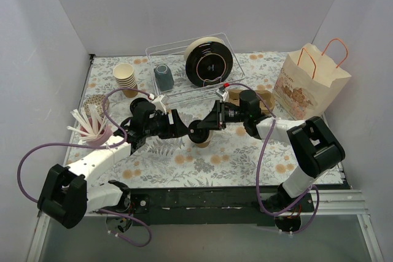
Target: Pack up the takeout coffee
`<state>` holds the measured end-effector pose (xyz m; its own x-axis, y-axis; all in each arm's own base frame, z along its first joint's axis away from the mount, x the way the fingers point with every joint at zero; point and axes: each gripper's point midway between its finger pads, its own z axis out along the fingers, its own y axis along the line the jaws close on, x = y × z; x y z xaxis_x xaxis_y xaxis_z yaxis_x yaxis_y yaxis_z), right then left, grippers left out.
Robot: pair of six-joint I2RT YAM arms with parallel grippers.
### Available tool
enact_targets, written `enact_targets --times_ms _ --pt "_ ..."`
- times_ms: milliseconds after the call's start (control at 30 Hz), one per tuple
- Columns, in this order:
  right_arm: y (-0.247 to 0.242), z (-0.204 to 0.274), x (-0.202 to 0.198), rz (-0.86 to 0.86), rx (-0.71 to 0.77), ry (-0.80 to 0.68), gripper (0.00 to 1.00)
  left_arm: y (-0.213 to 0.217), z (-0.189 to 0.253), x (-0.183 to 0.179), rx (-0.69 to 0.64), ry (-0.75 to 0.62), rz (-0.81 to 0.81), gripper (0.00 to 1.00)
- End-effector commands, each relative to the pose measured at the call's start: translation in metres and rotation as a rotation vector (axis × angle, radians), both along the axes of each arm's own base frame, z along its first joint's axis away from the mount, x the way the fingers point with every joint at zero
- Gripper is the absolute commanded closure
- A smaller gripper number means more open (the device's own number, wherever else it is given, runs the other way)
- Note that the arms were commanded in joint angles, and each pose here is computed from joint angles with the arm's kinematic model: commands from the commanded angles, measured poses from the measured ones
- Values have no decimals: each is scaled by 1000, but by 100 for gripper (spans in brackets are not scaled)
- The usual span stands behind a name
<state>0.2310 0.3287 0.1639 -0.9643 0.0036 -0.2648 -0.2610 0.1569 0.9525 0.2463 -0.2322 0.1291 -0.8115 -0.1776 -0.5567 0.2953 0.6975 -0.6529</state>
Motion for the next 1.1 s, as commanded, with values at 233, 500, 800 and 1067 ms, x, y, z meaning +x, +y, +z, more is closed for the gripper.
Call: enact_targets --times_ms 233,500,800,1067 --pt "-2 13 8 18 40 -49 79 -8 3 5 -7 -12 -17 31" --pt "-3 10 8 24 43 -40 78 -10 0 7 1 -7 -20 31" --pt "-3 7 9 23 52 -25 74 -11 -4 7 9 -2 -19 31" --pt "-11 6 15 1 42 -26 67 -14 -5 9 6 3 -24 31"
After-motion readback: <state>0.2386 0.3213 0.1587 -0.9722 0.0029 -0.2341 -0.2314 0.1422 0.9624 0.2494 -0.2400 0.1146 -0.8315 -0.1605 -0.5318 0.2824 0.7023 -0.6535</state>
